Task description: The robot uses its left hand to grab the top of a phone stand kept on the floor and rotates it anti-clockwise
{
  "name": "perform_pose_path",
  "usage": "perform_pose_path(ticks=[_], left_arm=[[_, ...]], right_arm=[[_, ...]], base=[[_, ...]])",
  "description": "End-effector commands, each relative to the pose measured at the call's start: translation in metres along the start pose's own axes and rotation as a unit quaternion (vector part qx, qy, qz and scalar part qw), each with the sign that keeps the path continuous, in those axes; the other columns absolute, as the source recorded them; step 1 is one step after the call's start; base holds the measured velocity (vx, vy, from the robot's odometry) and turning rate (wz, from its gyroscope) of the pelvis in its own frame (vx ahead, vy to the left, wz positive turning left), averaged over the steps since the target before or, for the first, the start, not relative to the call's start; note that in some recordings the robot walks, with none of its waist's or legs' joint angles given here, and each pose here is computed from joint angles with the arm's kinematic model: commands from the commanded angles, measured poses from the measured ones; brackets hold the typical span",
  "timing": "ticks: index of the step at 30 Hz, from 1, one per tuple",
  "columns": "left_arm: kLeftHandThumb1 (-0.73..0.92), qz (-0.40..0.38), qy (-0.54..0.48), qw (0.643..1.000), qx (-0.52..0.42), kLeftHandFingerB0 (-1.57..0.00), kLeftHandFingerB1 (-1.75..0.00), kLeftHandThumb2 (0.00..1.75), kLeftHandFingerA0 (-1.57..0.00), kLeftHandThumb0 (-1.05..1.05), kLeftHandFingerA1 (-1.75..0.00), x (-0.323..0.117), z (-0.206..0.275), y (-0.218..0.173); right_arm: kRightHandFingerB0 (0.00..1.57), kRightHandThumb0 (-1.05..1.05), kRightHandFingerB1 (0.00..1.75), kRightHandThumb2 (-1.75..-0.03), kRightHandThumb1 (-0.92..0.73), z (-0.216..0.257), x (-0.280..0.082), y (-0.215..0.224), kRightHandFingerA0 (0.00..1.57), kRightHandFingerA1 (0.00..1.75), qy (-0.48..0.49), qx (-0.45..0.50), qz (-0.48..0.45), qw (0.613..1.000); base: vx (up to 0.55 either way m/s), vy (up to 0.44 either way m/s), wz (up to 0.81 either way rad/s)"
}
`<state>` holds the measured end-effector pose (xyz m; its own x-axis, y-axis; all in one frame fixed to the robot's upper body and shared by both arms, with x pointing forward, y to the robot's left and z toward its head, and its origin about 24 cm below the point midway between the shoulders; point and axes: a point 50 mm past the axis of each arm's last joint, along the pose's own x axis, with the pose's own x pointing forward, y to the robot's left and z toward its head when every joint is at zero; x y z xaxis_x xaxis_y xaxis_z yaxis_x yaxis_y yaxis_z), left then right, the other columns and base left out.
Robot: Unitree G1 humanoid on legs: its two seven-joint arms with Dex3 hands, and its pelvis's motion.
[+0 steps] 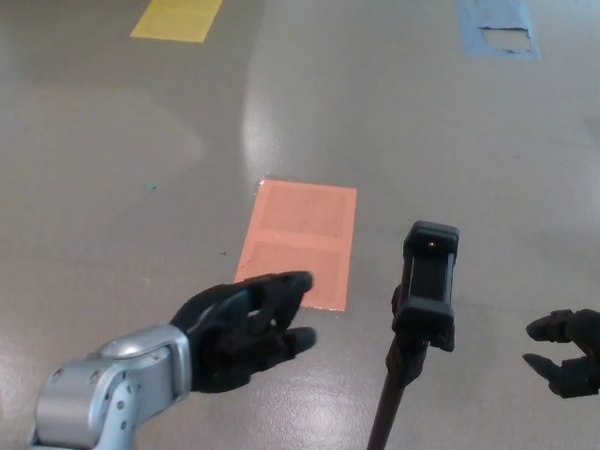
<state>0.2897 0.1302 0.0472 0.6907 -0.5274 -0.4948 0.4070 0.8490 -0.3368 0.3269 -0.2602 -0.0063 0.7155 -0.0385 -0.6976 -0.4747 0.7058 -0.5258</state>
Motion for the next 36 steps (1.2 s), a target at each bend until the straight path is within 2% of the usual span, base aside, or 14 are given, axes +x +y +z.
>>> perform_pose_path(ticks=[1, 5, 6, 10, 13, 16, 18, 22, 26, 28, 29, 31, 33, 36], left_arm=[[0.59, 0.196, -0.015, 0.962, 0.188, 0.00, -0.16, 0.59, -0.18, -0.73, -0.34, -0.023, -0.019, 0.087], [0.28, 0.286, 0.023, 0.917, 0.276, 0.00, -0.49, 0.87, 0.00, -0.35, -0.46, -0.034, -0.036, 0.110], [0.49, 0.298, 0.026, 0.908, 0.293, -0.06, -0.22, 0.56, -0.27, -0.55, -0.37, -0.035, -0.039, 0.112], [0.48, 0.339, 0.041, 0.863, 0.373, -0.06, -0.22, 0.56, -0.34, -0.16, -0.40, -0.043, -0.049, 0.124], [0.57, 0.364, 0.064, 0.813, 0.450, -0.09, -0.25, 0.55, -0.43, 0.03, -0.38, -0.048, -0.055, 0.132], [0.44, 0.372, 0.079, 0.786, 0.487, 0.00, -0.43, 0.89, -0.58, 0.05, -0.77, -0.054, -0.061, 0.139], [0.60, 0.372, 0.120, 0.771, 0.503, -0.18, -0.29, 0.56, -0.63, 0.01, -0.85, -0.060, -0.067, 0.149], [0.62, 0.370, 0.180, 0.771, 0.486, -0.19, -0.29, 0.59, -0.64, -0.03, -0.53, -0.070, -0.075, 0.164], [0.59, 0.357, 0.218, 0.778, 0.469, -0.22, -0.29, 0.57, -0.58, -0.07, -1.02, -0.080, -0.085, 0.172], [0.58, 0.337, 0.253, 0.783, 0.457, -0.20, -0.28, 0.57, -0.69, -0.14, -0.78, -0.086, -0.094, 0.176], [0.43, 0.330, 0.262, 0.787, 0.450, -0.07, -0.47, 0.91, -0.70, -0.10, -0.81, -0.087, -0.097, 0.176], [0.55, 0.323, 0.272, 0.792, 0.441, -0.19, -0.28, 0.57, -0.73, -0.17, -0.82, -0.089, -0.101, 0.177], [0.42, 0.321, 0.275, 0.798, 0.431, -0.04, -0.44, 0.88, -0.71, -0.14, -0.79, -0.090, -0.105, 0.177], [0.56, 0.321, 0.270, 0.807, 0.416, -0.19, -0.29, 0.58, -0.70, -0.21, -0.84, -0.092, -0.108, 0.177]], right_arm=[[0.13, -0.54, 0.25, -0.65, -0.83, -0.006, -0.001, -0.003, 0.39, 0.43, 0.013, 0.007, -0.007, 1.000], [0.13, -0.53, 0.25, -0.64, -0.83, -0.008, -0.001, 0.000, 0.42, 0.45, 0.021, 0.004, -0.004, 1.000], [0.13, -0.53, 0.25, -0.65, -0.83, -0.009, -0.001, 0.000, 0.41, 0.45, 0.021, 0.007, -0.003, 1.000], [0.07, -0.60, 0.33, -0.90, -0.67, -0.012, 0.000, 0.002, 0.30, 0.52, 0.021, 0.022, -0.005, 1.000], [0.11, -0.52, 0.19, -0.66, -0.79, -0.013, 0.000, 0.004, 0.29, 0.43, 0.017, 0.037, -0.004, 0.999], [0.07, -0.53, 0.25, -0.64, -0.81, -0.015, 0.000, 0.007, 0.33, 0.44, 0.015, 0.045, -0.002, 0.999], [0.05, -0.59, 0.29, -0.90, -0.66, -0.017, 0.001, 0.009, 0.30, 0.53, 0.018, 0.039, -0.002, 0.999], [0.05, -0.59, 0.30, -0.89, -0.66, -0.021, 0.001, 0.013, 0.28, 0.52, 0.021, 0.044, 0.001, 0.999], [0.11, -0.51, 0.20, -0.66, -0.80, -0.027, 0.001, 0.019, 0.35, 0.44, 0.029, 0.034, 0.005, 0.999], [0.11, -0.52, 0.20, -0.66, -0.78, -0.034, 0.001, 0.027, 0.37, 0.47, 0.038, 0.030, 0.011, 0.999], [0.11, -0.51, 0.21, -0.66, -0.80, -0.037, 0.001, 0.029, 0.37, 0.45, 0.041, 0.030, 0.013, 0.999], [0.05, -0.58, 0.31, -0.89, -0.66, -0.043, 0.001, 0.033, 0.28, 0.52, 0.044, 0.035, 0.017, 0.998], [0.04, -0.57, 0.30, -0.90, -0.67, -0.049, 0.000, 0.037, 0.29, 0.52, 0.045, 0.045, 0.021, 0.998], [0.04, -0.58, 0.30, -0.89, -0.66, -0.056, -0.001, 0.041, 0.28, 0.51, 0.049, 0.049, 0.023, 0.997]], base=[[0.00, 0.000, 0.00], [0.00, 0.000, 0.00], [0.00, 0.000, 0.00], [0.00, 0.000, 0.00], [0.00, 0.000, 0.00], [0.00, 0.000, 0.00], [0.00, 0.000, 0.00], [0.00, 0.000, 0.00], [0.00, 0.000, 0.00], [0.00, 0.000, 0.00], [0.00, 0.000, 0.00], [0.00, 0.000, 0.00], [0.00, 0.000, 0.00], [0.00, 0.000, 0.00]])
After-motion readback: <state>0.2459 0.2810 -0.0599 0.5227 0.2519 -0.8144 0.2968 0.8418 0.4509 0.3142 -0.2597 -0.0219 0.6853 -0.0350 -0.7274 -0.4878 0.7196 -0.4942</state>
